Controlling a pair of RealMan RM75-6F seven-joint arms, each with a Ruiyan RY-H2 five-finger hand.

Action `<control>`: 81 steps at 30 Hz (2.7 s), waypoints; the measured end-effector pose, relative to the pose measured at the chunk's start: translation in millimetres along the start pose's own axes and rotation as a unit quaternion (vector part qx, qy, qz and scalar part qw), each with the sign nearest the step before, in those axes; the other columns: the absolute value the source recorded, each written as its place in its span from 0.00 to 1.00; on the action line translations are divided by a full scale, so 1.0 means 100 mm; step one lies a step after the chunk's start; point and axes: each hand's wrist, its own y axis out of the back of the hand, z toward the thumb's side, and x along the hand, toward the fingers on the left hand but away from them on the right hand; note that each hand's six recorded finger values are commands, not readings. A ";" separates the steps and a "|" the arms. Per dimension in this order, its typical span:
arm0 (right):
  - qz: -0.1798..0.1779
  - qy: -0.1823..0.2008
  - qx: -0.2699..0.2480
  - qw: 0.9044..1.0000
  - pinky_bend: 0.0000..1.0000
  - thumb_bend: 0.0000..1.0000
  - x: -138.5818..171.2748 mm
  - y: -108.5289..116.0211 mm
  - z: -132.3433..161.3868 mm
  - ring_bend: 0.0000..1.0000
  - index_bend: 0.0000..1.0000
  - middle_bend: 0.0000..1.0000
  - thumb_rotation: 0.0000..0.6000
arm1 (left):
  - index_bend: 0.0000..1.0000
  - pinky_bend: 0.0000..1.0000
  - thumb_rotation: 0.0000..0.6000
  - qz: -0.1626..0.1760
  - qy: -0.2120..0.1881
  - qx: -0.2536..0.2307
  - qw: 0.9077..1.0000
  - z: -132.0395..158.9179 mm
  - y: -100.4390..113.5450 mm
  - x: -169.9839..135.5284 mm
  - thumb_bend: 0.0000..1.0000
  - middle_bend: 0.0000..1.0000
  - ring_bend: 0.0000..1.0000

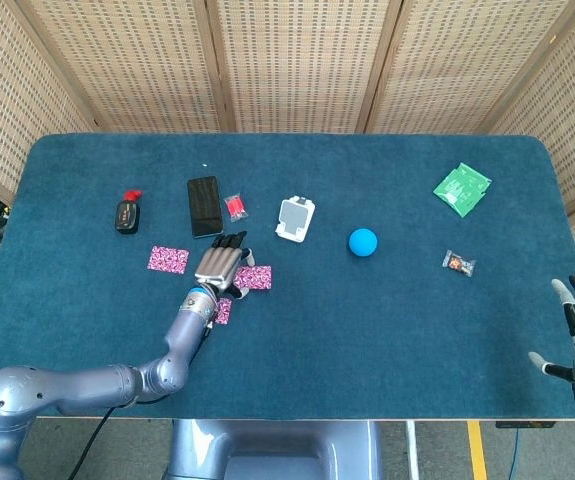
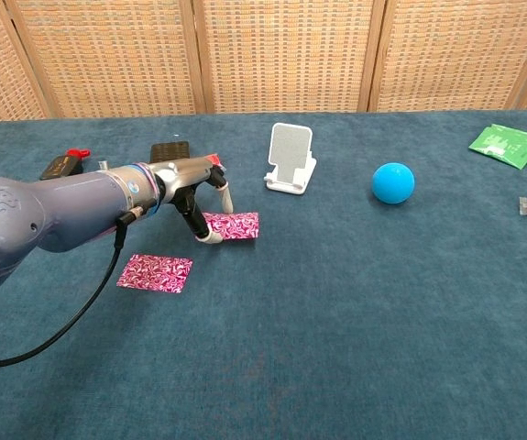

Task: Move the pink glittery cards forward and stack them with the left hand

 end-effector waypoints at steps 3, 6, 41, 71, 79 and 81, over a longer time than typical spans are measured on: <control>0.000 0.000 0.001 1.000 0.00 0.00 0.00 0.00 0.00 0.00 0.00 0.00 1.00 | 0.70 0.00 1.00 0.001 -0.002 0.004 1.000 -0.05 0.01 -0.02 0.29 0.00 0.00; 0.001 0.000 0.001 1.000 0.00 0.00 0.00 0.00 0.01 0.00 0.00 0.00 1.00 | 0.69 0.00 1.00 0.004 -0.007 0.009 1.000 -0.11 0.04 -0.06 0.29 0.00 0.00; -0.001 0.006 -0.001 1.000 0.00 0.00 0.03 0.01 0.04 0.00 0.00 0.00 1.00 | 0.59 0.00 1.00 -0.008 -0.008 0.024 1.000 -0.77 -0.25 -0.81 0.29 0.00 0.00; 0.003 0.008 -0.001 1.000 0.00 0.00 0.05 0.01 0.06 0.00 0.00 0.00 1.00 | 0.36 0.00 1.00 -0.004 -0.008 0.027 1.000 -0.79 -0.37 -0.78 0.28 0.00 0.00; 0.002 0.009 -0.003 1.000 0.00 0.00 0.06 0.02 0.06 0.00 0.00 0.00 1.00 | 0.31 0.00 1.00 -0.004 -0.008 0.023 1.000 -0.79 -0.36 -0.79 0.27 0.00 0.00; 0.002 0.010 -0.003 1.000 0.00 0.00 0.06 0.02 0.06 0.00 0.00 0.00 1.00 | 0.30 0.00 1.00 -0.004 -0.008 0.024 1.000 -0.79 -0.36 -0.80 0.27 0.00 0.00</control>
